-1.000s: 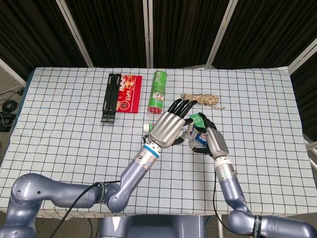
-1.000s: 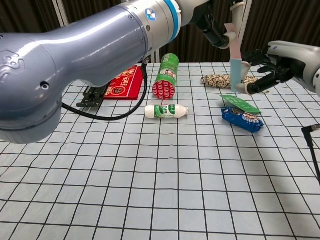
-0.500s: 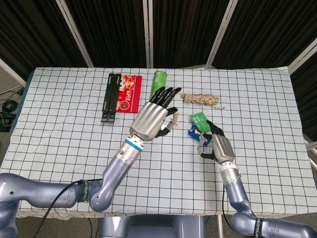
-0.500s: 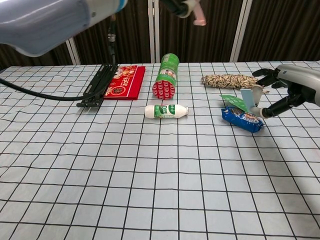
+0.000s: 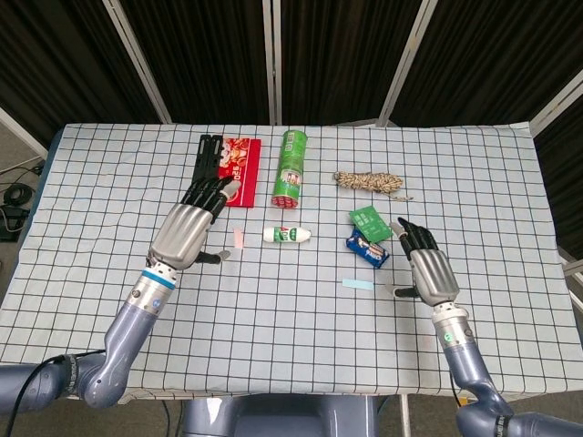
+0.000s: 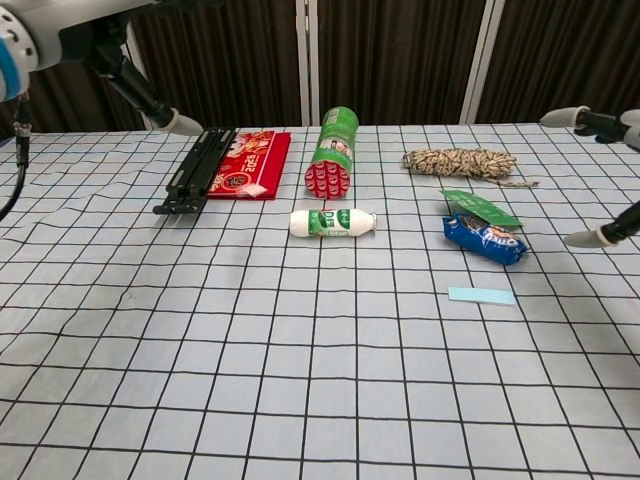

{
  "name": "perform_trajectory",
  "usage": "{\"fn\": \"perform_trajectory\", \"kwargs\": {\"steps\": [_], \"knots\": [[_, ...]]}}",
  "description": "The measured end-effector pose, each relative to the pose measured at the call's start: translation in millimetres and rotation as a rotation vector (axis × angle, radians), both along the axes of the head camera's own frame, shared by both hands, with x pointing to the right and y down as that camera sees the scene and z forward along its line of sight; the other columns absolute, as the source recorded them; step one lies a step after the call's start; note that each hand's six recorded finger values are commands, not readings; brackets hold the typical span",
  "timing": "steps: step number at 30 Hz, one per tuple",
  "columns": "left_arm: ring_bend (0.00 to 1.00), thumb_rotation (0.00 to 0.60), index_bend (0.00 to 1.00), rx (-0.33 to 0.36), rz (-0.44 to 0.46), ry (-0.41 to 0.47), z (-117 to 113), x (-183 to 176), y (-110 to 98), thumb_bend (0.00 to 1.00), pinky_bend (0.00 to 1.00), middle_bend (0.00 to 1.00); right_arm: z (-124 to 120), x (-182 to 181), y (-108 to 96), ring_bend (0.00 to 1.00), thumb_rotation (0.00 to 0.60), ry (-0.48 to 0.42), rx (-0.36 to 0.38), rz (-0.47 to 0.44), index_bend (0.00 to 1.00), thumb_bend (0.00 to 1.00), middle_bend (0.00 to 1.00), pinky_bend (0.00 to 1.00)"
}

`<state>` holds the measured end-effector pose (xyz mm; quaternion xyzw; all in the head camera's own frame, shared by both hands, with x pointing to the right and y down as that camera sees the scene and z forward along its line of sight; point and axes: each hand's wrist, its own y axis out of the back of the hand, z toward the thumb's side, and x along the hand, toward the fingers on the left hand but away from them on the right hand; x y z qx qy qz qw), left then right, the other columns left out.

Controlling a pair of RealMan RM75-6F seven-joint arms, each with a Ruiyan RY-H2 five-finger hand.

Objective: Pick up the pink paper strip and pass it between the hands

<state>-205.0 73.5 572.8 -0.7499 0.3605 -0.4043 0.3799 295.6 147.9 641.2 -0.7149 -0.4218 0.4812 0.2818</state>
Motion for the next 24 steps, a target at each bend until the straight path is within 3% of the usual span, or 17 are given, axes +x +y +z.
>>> {"fn": "perform_trajectory", "kwargs": {"steps": [4, 8, 13, 18, 24], "knots": [[0.00, 0.600, 0.00, 0.030, -0.036, -0.023, -2, -35, 11, 0.00, 0.00, 0.00, -10, 13, 3, 0.00, 0.600, 0.028, 0.055, -0.045, 0.02, 0.00, 0.00, 0.00], [0.00, 0.600, 0.00, 0.054, -0.082, -0.064, -8, -81, 27, 0.00, 0.00, 0.00, -26, 33, 5, 0.00, 0.600, 0.089, 0.157, -0.147, 0.00, 0.00, 0.00, 0.00], [0.00, 0.600, 0.00, 0.106, -0.142, -0.136, -26, -138, 63, 0.00, 0.00, 0.00, -56, 77, 16, 0.00, 0.600, 0.181, 0.278, -0.212, 0.00, 0.00, 0.00, 0.00], [0.00, 0.600, 0.00, 0.100, -0.218, -0.176, -36, -188, 107, 0.00, 0.00, 0.00, -76, 103, 34, 0.00, 0.600, 0.238, 0.289, -0.172, 0.00, 0.00, 0.00, 0.00], [0.00, 0.600, 0.00, 0.094, -0.251, -0.192, -33, -219, 129, 0.00, 0.00, 0.00, -93, 117, 58, 0.00, 0.600, 0.278, 0.257, -0.113, 0.00, 0.00, 0.00, 0.00]]}}
